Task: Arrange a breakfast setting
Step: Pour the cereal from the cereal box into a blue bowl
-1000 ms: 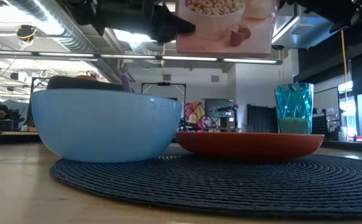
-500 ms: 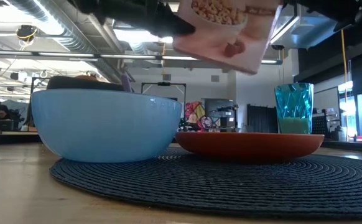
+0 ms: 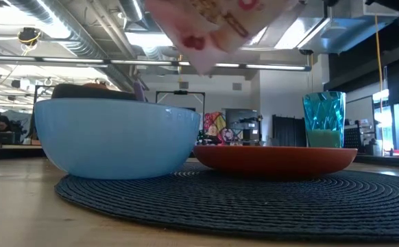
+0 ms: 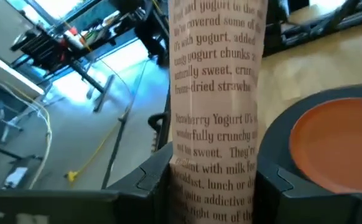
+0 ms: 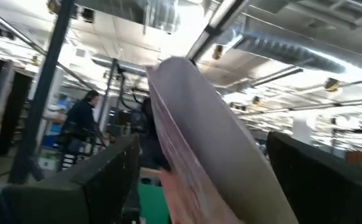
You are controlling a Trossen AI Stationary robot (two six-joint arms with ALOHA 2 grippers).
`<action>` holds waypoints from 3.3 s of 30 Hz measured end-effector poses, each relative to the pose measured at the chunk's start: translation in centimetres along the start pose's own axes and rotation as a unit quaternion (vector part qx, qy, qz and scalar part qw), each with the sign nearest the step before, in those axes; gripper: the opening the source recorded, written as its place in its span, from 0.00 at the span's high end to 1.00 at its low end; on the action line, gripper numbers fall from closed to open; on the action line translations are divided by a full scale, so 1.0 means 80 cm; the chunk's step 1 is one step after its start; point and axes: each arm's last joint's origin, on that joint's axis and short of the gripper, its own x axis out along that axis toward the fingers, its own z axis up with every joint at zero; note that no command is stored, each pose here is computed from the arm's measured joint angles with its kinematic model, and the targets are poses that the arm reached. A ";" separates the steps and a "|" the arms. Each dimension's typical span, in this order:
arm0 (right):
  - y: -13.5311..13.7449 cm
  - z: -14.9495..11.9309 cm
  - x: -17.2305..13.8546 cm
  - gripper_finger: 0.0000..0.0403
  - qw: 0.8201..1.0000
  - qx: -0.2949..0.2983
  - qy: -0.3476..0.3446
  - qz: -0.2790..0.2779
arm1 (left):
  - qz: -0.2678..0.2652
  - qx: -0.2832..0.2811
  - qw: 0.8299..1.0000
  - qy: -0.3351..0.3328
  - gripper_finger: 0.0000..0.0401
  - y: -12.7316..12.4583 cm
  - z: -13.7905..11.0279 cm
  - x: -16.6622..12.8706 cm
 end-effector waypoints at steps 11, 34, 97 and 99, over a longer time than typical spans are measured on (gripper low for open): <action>0.000 0.004 -0.006 0.17 1.000 0.002 0.000 -0.005 | -0.026 -0.037 0.998 -0.048 0.66 -0.006 0.019 -0.050; -0.001 0.001 -0.006 0.17 1.000 0.011 0.013 -0.021 | -0.226 -0.077 0.971 -0.002 0.66 -0.022 -0.031 -0.168; -0.005 -0.037 0.023 0.17 0.992 -0.010 0.076 -0.098 | -0.270 0.311 0.882 0.229 0.66 -0.082 -0.014 -0.096; -0.005 -0.037 0.023 0.17 0.992 -0.011 0.076 -0.098 | -0.260 0.316 0.888 0.210 0.66 -0.079 -0.005 -0.105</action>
